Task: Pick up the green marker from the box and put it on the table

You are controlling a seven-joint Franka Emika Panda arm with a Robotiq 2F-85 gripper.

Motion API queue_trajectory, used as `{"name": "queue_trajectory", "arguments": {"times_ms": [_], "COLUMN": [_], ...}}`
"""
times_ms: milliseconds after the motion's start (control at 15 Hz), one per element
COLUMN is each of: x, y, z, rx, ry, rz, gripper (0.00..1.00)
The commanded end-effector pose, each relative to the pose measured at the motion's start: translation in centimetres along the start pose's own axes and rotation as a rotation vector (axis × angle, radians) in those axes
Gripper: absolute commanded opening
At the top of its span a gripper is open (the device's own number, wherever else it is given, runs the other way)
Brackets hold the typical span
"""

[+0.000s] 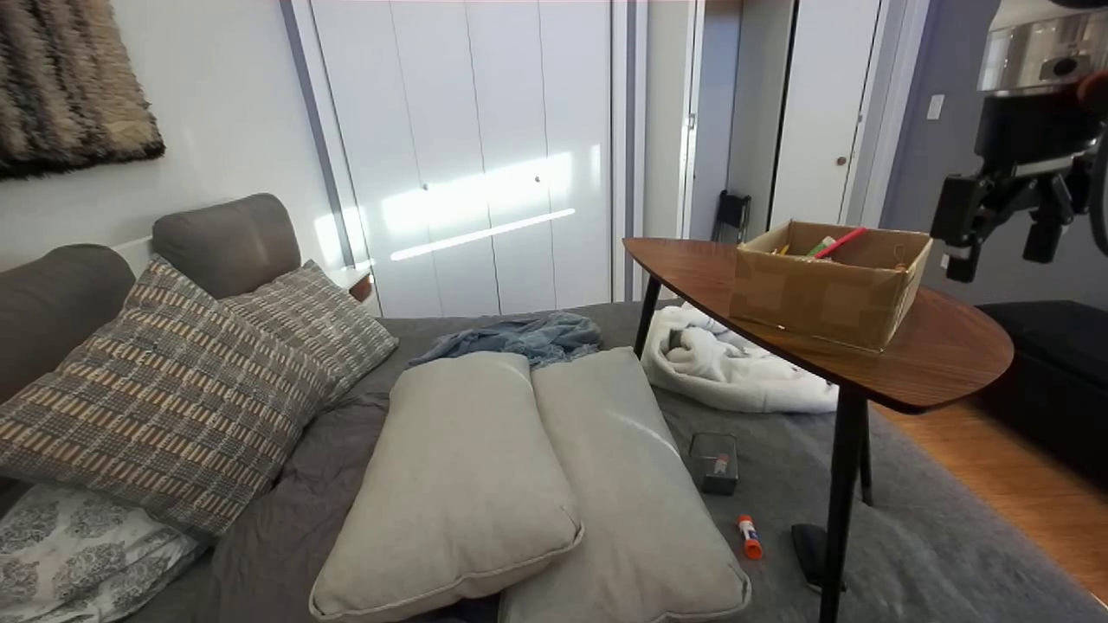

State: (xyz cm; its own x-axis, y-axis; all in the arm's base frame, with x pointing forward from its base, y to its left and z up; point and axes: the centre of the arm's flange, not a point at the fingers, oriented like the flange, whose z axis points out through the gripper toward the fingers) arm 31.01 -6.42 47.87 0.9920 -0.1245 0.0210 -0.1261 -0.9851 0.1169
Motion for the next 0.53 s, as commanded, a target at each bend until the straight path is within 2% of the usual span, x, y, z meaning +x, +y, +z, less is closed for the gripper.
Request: {"name": "queue_trajectory", "arguments": {"times_ms": [0, 267, 467], "x": [3.4, 7.6, 10.9], "y": [2.3, 3.8, 3.7], "z": [-2.5, -3.4, -3.3], "rx": [-0.065, -0.008, 0.041], "ry": [0.126, 0.22, 0.26], "rz": [0.091, 0.216, 0.308], "gripper": [1.0, 1.0, 1.0]}}
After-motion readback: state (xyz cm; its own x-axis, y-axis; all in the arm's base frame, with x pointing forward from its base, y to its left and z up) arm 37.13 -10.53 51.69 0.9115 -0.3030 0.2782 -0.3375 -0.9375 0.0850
